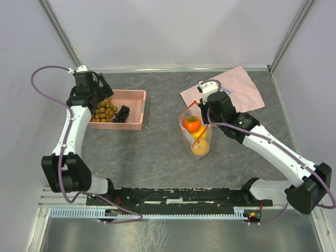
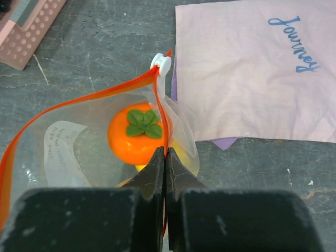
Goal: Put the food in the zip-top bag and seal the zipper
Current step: Pick up the fake fruit from the bin.
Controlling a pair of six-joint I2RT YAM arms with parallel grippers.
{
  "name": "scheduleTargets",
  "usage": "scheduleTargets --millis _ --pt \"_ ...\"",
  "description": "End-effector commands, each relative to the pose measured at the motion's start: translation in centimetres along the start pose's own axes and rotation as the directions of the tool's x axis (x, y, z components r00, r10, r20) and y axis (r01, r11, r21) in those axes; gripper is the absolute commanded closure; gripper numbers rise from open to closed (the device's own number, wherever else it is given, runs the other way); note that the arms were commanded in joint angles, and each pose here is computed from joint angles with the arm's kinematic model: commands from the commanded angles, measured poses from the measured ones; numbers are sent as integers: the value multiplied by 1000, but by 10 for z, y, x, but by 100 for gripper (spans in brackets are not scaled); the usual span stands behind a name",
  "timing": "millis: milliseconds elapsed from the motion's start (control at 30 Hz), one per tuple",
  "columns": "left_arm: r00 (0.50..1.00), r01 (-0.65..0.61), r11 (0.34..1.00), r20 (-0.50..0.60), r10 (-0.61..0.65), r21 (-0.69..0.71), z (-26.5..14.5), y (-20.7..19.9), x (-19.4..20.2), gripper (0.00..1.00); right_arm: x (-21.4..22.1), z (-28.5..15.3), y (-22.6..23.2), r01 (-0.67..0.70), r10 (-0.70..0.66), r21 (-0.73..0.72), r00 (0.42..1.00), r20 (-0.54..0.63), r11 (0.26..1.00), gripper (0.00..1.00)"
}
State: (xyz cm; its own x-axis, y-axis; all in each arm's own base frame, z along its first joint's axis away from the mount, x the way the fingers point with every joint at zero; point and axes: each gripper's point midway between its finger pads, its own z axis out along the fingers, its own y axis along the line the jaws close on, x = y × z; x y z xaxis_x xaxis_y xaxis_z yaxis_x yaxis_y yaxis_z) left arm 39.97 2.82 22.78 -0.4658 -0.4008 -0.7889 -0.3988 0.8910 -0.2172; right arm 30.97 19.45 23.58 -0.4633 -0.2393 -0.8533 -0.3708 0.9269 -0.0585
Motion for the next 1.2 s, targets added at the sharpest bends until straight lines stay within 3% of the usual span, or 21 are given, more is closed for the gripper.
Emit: scheduleTargets --millis 0,133,400,700,933,1167 --pt "987 -120 987 119 107 107 14 0 -53 1 -14 -2 9 -10 13 -53 999 52 999 98" --pt "982 -150 977 138 129 152 35 17 -63 1 -13 -5 12 -15 19 -75 998 57 997 98" --pt "982 -71 965 186 23 254 60 57 -76 0 -14 -9 11 -17 23 -76 997 67 997 98" --pt "993 -33 964 122 0 263 97 98 -63 4 -14 -10 11 -14 20 -81 997 70 997 98" --pt "1000 14 924 1 -16 381 130 87 -33 19 -13 -10 12 -10 16 -83 998 62 996 98" --pt "1000 22 904 -18 -15 428 135 80 -24 33 -11 -6 12 -8 12 -80 998 55 997 98"
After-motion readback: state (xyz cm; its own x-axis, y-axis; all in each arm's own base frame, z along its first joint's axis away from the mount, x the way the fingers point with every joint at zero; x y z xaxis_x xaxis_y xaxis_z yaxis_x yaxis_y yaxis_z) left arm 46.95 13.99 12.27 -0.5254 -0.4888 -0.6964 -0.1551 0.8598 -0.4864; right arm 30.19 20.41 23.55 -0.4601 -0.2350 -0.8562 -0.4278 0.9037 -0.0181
